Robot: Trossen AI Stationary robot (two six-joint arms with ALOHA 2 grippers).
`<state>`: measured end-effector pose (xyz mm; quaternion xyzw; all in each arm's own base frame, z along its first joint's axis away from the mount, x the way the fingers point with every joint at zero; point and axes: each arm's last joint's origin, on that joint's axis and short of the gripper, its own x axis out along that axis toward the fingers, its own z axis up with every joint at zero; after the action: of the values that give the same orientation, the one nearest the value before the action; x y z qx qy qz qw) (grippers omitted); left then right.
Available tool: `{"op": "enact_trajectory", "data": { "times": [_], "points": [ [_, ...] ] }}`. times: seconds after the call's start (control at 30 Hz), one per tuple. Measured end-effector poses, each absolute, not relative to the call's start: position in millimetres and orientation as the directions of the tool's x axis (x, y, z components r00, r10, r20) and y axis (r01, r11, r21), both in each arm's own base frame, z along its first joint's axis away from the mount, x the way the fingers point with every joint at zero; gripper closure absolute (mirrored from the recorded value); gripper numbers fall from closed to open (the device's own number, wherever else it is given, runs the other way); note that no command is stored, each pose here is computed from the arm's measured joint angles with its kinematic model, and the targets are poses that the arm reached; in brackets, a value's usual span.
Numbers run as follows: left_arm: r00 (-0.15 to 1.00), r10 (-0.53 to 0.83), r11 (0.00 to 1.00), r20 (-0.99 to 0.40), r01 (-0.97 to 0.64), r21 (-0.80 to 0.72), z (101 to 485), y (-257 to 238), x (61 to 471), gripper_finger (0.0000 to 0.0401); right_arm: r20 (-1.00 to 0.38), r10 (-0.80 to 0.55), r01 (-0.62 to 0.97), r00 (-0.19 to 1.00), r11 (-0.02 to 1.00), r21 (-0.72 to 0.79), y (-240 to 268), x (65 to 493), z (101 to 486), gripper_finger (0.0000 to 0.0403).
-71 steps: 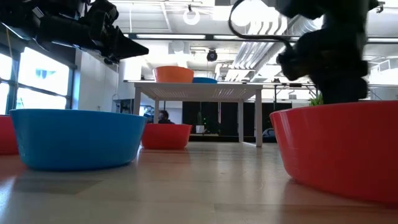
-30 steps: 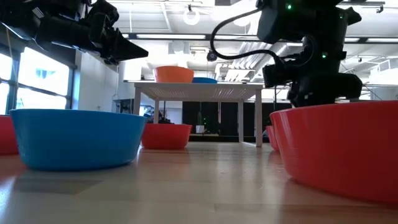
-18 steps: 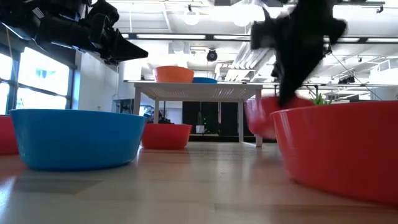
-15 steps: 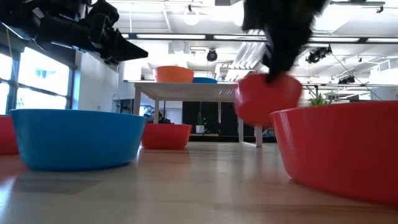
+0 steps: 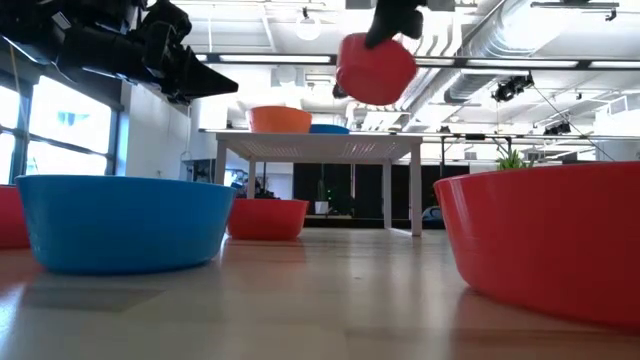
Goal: Pick & Place Mini bowls
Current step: Put the red bowl on the shelf, then stack the orange bowl on the orange bowl on the shelf
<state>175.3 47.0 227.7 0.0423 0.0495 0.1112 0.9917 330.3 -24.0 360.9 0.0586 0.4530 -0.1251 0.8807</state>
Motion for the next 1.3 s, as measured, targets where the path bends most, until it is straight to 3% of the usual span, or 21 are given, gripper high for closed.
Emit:
{"op": "enact_trajectory", "data": {
  "times": [0.33,0.67,1.03,1.3],
  "points": [
    [0.971,0.225,0.972,-0.082,-0.217,0.090,228.4,47.0,175.3,0.0400,-0.896,-0.190,0.224,0.401,0.969,-0.105,-103.2,369.2,333.0,0.0397],
    [0.971,0.224,0.972,-0.082,-0.216,0.091,228.4,46.9,175.3,0.0400,-0.914,-0.209,0.203,0.347,0.968,-0.145,-112.9,381.1,320.9,0.0379],
    [0.971,0.224,0.972,-0.082,-0.217,0.091,228.3,47.0,175.3,0.0400,-0.877,-0.201,0.178,0.437,0.975,-0.134,-108.5,387.9,327.5,0.0333],
    [0.971,0.222,0.972,-0.086,-0.215,0.091,228.0,46.9,175.3,0.0400,-0.790,-0.232,0.159,0.568,0.972,-0.172,-87.0,372.1,367.6,0.0323]
  ]
}}
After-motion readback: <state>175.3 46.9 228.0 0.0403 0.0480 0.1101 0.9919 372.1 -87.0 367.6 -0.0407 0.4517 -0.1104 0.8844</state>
